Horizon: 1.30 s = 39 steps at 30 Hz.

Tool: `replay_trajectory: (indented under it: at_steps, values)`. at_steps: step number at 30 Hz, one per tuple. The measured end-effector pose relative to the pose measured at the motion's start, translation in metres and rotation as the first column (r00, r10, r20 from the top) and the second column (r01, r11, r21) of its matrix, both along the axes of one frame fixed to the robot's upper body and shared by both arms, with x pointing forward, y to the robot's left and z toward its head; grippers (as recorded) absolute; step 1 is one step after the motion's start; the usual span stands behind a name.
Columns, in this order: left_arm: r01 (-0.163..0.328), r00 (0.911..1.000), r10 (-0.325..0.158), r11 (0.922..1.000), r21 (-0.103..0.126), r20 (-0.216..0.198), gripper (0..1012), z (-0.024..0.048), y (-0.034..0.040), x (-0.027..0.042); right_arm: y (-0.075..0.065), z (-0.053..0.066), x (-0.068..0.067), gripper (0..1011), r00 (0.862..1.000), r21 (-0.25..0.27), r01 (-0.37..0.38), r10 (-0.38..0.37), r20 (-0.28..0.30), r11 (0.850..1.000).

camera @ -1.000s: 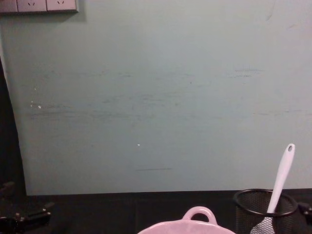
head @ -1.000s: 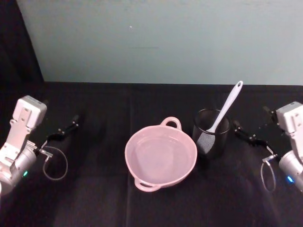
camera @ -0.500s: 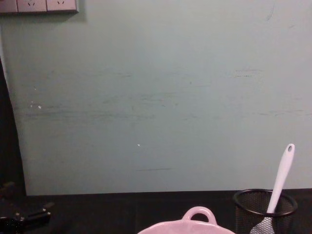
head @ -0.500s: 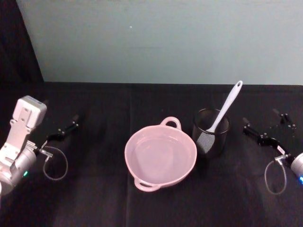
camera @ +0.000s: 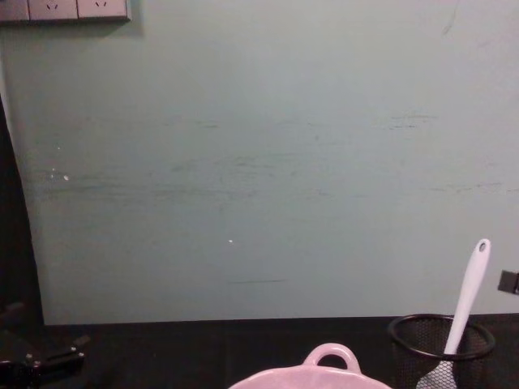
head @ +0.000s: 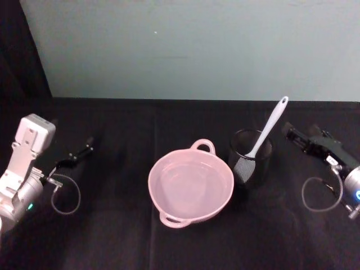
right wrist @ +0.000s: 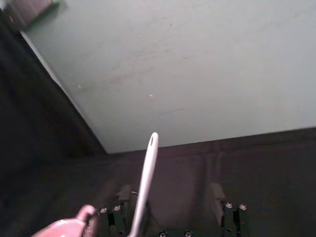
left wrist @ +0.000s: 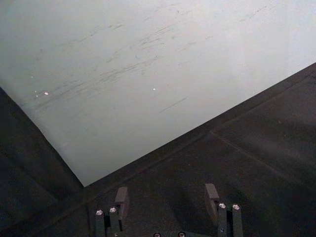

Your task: Use the one hand to pick up the spoon and stir the clear water in the bowl.

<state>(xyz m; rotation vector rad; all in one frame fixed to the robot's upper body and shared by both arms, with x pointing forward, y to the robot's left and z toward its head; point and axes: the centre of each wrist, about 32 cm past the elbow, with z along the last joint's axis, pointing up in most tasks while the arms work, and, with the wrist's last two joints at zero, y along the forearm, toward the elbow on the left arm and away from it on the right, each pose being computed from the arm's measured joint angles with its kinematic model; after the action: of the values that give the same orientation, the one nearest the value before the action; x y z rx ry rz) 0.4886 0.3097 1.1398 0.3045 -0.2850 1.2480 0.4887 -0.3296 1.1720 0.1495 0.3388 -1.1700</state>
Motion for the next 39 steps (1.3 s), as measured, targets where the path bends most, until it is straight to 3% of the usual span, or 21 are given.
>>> replay_trajectory:
  at_steps: [2, 3, 7, 10, 14, 24, 34, 39]
  values:
    - [0.000, 1.0000, 0.000, 1.0000, 0.000, 0.000, 1005, 0.0000, 0.0000, 0.0000, 0.000, 0.000, 0.002, 1002, 1.000, 0.028, -0.007, 0.008, -0.009, 1.000]
    - [0.000, 1.0000, 0.000, 1.0000, 0.000, 0.000, 1005, 0.0000, 0.0000, 0.0000, -0.001, 0.000, 0.005, 1002, 0.999, 0.082, -0.023, 0.025, -0.026, 0.996]
    - [0.000, 1.0000, 0.000, 1.0000, 0.000, 0.000, 1005, 0.0000, 0.0000, 0.0000, -0.003, -0.001, 0.017, 1002, 0.995, 0.208, -0.065, 0.079, -0.057, 0.976]
    - [0.000, 1.0000, 0.000, 1.0000, 0.000, 0.000, 1005, 0.0000, 0.0000, 0.0000, -0.003, -0.002, 0.026, 1002, 0.991, 0.267, -0.087, 0.110, -0.073, 0.960]
    - [0.000, 1.0000, 0.000, 1.0000, 0.000, 0.000, 1005, 0.0000, 0.0000, 0.0000, -0.002, -0.004, 0.037, 1002, 0.987, 0.307, -0.107, 0.139, -0.086, 0.946]
    - [0.000, 1.0000, 0.000, 1.0000, 0.000, 0.000, 1005, 0.0000, 0.0000, 0.0000, 0.001, -0.011, 0.051, 1000, 0.981, 0.340, -0.150, 0.182, -0.064, 0.928]
    - [0.000, 1.0000, 0.000, 1.0000, 0.000, 0.000, 1005, 0.0000, 0.0000, 0.0000, 0.003, -0.015, 0.054, 765, 0.981, 0.330, -0.165, 0.188, -0.040, 0.930]
    - [0.000, 1.0000, 0.000, 1.0000, 0.000, 0.000, 1005, 0.0000, 0.0000, 0.0000, 0.002, -0.013, 0.053, 593, 0.981, 0.320, -0.166, 0.188, -0.038, 0.933]
